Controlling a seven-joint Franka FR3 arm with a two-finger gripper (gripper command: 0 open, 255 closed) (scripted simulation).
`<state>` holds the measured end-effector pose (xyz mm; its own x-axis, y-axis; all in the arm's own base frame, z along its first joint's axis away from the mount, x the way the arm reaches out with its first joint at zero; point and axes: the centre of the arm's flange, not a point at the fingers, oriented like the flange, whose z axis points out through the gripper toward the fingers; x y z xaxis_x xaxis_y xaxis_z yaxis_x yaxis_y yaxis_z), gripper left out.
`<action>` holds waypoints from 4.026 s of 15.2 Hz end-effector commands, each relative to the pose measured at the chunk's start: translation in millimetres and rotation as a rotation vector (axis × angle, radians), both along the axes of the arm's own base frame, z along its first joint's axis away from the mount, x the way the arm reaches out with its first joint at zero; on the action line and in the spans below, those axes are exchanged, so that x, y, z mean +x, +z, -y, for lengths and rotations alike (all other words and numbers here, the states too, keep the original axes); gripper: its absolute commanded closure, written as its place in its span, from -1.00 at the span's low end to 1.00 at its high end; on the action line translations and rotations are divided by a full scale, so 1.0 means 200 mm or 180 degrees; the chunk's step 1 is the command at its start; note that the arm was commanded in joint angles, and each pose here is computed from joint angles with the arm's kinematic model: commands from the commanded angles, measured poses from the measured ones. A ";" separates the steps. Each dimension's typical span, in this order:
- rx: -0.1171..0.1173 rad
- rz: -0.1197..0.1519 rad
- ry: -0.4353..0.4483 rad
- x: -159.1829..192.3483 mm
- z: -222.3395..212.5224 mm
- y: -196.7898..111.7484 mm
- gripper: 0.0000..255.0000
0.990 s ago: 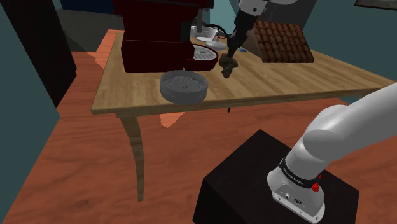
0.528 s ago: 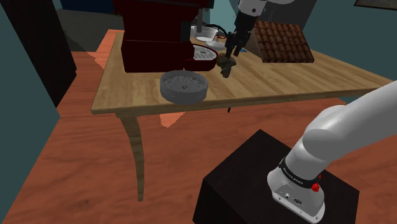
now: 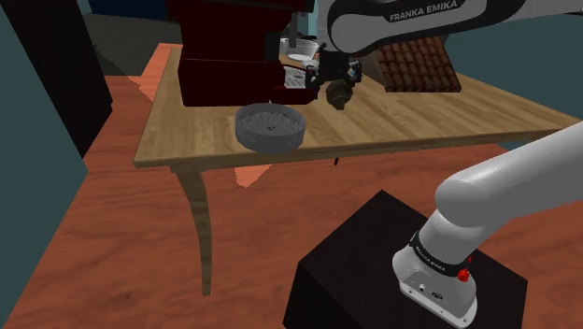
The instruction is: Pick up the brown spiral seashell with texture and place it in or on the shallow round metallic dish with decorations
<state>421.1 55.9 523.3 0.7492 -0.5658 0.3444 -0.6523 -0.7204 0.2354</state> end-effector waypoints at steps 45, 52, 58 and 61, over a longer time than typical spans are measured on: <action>-0.0032 0.0385 -0.0295 -0.08 0.32 -0.20 -1.00; -0.0032 0.0385 -0.0295 -0.08 0.32 -0.20 1.00; -0.0032 0.0385 -0.0295 -0.08 0.32 -0.14 1.00; -0.0032 0.0385 -0.0295 -0.08 0.32 -0.06 1.00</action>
<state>406.0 -8.0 505.8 0.6466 -0.6266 0.4351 -0.7399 -0.6539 0.1578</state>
